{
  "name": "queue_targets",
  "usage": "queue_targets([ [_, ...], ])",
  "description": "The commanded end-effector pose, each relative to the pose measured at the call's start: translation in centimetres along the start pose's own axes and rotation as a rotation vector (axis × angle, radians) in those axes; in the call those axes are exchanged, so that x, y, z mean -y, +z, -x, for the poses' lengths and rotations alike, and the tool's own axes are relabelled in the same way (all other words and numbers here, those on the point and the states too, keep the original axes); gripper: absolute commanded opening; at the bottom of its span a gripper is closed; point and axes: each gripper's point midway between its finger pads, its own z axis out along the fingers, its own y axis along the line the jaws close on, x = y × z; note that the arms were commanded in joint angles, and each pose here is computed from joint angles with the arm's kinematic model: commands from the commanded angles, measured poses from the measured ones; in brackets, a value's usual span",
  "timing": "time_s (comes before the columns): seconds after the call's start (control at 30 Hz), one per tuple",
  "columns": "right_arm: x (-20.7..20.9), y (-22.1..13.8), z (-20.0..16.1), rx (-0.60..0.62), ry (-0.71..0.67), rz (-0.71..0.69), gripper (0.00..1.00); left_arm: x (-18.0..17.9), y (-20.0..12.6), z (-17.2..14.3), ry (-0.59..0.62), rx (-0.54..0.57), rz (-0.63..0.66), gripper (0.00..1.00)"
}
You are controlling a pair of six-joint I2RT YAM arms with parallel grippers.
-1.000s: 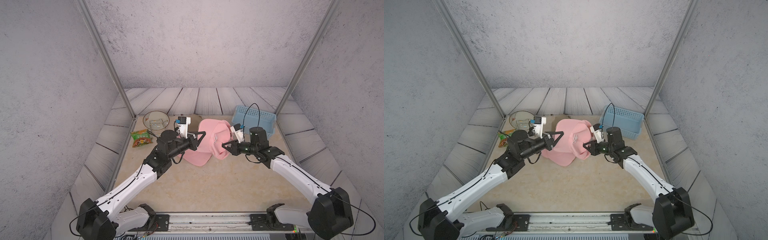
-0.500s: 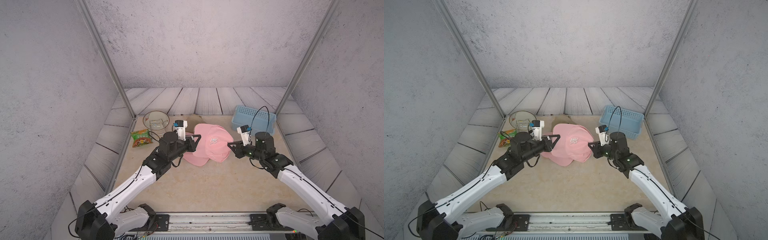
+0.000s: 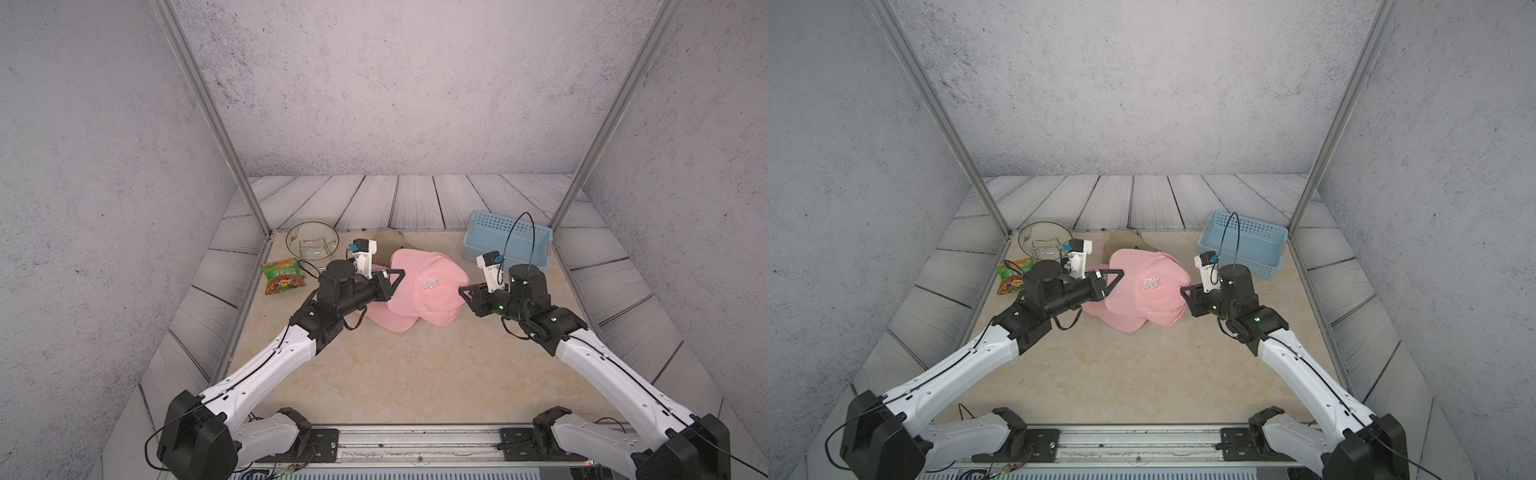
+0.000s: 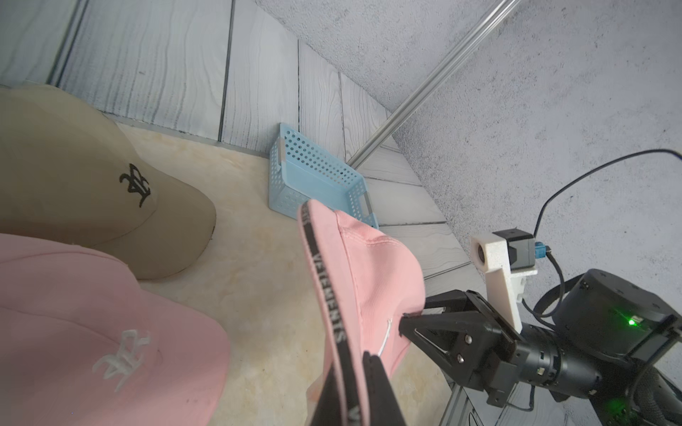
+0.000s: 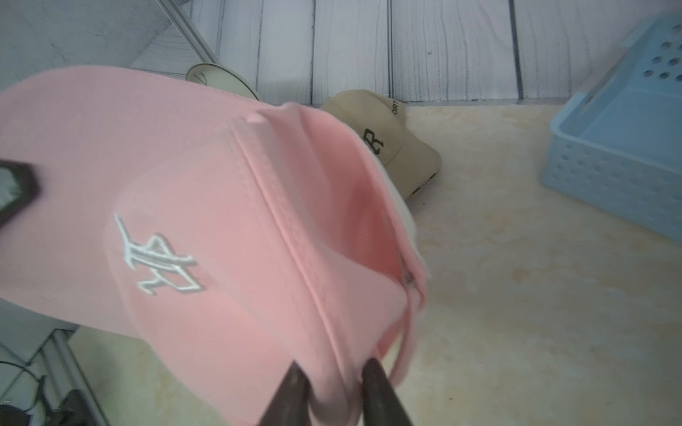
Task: Turn the baseball cap inside out
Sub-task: Turn over the baseball cap.
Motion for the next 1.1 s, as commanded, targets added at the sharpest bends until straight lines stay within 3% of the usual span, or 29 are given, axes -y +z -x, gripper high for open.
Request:
queue_targets([
  [0.0, 0.2, -1.6, 1.7, 0.101, -0.112, -0.005, 0.54, 0.4, -0.7, 3.2, -0.089, 0.113, 0.008, 0.00],
  [0.1, -1.4, -2.4, 1.6, 0.168, -0.217, 0.075, 0.63, 0.4, -0.9, 4.3, -0.172, 0.157, 0.025, 0.00],
  [0.3, -5.3, -3.5, 0.6, 0.285, -0.443, 0.271, 0.66, -0.1, -0.5, 6.0, -0.416, 0.188, 0.103, 0.00],
  [0.4, -6.9, -3.5, 0.2, 0.324, -0.549, 0.301, 0.67, 0.4, 0.2, 6.6, -0.534, 0.184, 0.118, 0.00],
  [0.73, -9.3, -2.0, 1.4, 0.486, -0.829, 0.106, 0.71, 0.1, 0.8, 6.2, -0.799, 0.217, 0.190, 0.00],
  [1.07, -9.3, 1.0, 1.7, 0.473, -0.954, -0.053, 0.71, 0.6, 1.3, 4.4, -0.905, 0.178, 0.175, 0.00],
])
